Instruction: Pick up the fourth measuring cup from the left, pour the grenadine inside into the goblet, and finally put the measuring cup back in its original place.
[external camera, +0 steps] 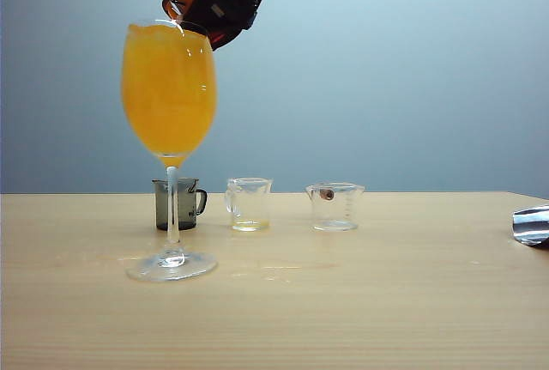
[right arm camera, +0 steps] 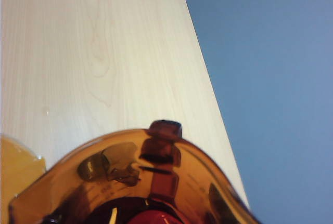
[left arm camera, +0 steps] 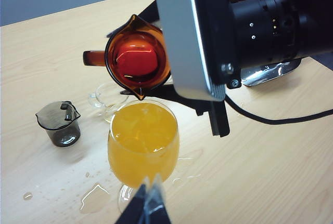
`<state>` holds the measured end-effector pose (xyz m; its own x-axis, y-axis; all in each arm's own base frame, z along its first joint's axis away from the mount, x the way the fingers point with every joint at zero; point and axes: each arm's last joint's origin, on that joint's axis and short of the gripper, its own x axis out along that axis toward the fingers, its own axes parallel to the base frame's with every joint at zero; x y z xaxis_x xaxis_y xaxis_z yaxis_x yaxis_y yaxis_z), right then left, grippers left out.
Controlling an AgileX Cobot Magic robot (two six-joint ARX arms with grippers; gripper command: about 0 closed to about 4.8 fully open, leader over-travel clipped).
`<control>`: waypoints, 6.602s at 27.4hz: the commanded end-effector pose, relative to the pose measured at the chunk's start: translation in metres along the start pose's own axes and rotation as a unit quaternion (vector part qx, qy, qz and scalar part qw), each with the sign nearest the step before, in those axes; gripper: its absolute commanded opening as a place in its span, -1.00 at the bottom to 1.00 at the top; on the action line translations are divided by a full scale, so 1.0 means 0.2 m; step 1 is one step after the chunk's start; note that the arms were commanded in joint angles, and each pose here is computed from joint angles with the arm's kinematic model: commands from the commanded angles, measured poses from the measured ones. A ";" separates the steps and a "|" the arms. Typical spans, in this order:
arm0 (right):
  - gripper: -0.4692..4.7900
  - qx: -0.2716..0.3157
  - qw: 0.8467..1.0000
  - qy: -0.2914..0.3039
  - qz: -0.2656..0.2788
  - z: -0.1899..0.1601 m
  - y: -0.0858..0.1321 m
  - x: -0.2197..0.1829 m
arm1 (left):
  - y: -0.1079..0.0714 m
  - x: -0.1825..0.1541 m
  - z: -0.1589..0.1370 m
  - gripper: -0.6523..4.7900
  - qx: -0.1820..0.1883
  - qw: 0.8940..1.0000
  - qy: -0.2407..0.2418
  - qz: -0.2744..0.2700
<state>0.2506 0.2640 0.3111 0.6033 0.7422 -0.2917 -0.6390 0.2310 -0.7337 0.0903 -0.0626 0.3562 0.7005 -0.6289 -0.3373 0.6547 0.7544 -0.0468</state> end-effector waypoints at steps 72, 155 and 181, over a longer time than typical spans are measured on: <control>-0.67 -0.189 0.980 -0.012 -0.055 0.10 0.01 0.00 | 0.00 0.00 0.01 -0.78 0.002 1.000 -0.008 -0.001; -0.67 -0.340 0.938 0.002 -0.063 0.12 0.01 -0.01 | 0.00 0.00 0.01 -0.78 0.003 1.000 -0.005 -0.001; -0.65 -0.404 0.912 0.008 -0.073 0.12 0.01 -0.01 | 0.00 0.00 0.01 -0.78 0.003 1.000 -0.005 0.000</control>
<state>0.2380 0.2793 0.3193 0.6595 0.7258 -0.1956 -0.0231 -0.2405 -0.9704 0.0903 -0.0626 0.3558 0.6997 -0.6275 -0.3416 0.6541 0.7549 -0.0469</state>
